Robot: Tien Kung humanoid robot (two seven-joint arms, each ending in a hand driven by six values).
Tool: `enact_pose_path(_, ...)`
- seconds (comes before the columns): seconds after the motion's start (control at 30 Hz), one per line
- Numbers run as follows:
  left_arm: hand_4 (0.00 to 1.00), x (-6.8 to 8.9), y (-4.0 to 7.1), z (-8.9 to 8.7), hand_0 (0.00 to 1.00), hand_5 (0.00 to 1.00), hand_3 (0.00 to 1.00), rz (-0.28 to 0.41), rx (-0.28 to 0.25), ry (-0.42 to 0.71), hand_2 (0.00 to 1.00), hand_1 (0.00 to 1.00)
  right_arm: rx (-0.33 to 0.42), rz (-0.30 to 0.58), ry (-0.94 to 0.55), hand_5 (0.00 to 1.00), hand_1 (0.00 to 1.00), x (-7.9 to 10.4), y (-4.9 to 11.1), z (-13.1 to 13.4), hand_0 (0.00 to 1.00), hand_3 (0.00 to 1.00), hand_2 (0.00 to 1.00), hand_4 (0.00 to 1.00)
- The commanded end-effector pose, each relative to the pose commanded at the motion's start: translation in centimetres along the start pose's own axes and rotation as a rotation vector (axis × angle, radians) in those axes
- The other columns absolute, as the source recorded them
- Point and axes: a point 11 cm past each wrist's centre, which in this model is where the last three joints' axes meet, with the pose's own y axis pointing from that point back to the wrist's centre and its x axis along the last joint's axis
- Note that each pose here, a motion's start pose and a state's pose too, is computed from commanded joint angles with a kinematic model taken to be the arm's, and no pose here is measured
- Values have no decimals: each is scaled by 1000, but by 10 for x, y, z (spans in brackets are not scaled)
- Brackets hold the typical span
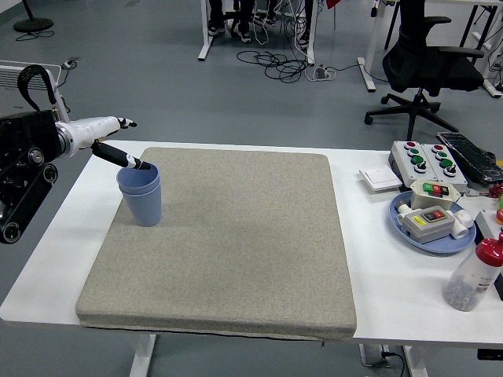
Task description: Push cup pick cup insert cup
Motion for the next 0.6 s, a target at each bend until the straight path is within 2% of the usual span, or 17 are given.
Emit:
enact_pose_path(0.07,998,2,0,1,886,585,998,26,-18,15,998,980,0,0,-1,541,663,0,0,0,726,590,670,103)
enact_pose_path(0.17,998,12,3,5,886,585,998,129,-88,100,998,980,1,-1,-1,541,663,0,0,-1,726,590,670,103)
enact_pose_path(0.2,892,14,5,5,806,732,965,168,-114,150,992,903,1,-1,-2,541,661,0,0,0,726,590,670,103)
enact_pose_path(0.37,892,23,18,8,806,732,965,362,-225,427,992,903,-1,-2,-5,541,661,0,0,0,726,590,670,103)
enact_pose_path(0.4,688,25,23,6,737,998,802,409,-245,494,857,825,-1,-2,-5,541,663,0,0,1,726,590,670,103)
enact_pose_path(0.47,688,26,29,5,737,998,802,479,-279,608,857,825,-3,-2,-6,541,663,0,0,1,726,590,670,103)
enact_pose_path(0.5,688,22,34,5,737,998,802,505,-298,675,857,825,-4,-3,-7,541,663,-1,0,2,726,590,670,103)
enact_pose_path(0.57,688,20,37,5,737,998,802,508,-331,765,857,825,-5,-3,-7,541,663,-1,0,3,726,590,670,103)
enact_pose_path(0.6,658,12,39,7,818,998,864,487,-357,816,922,884,-5,-3,-7,542,661,-1,0,3,726,590,670,103)
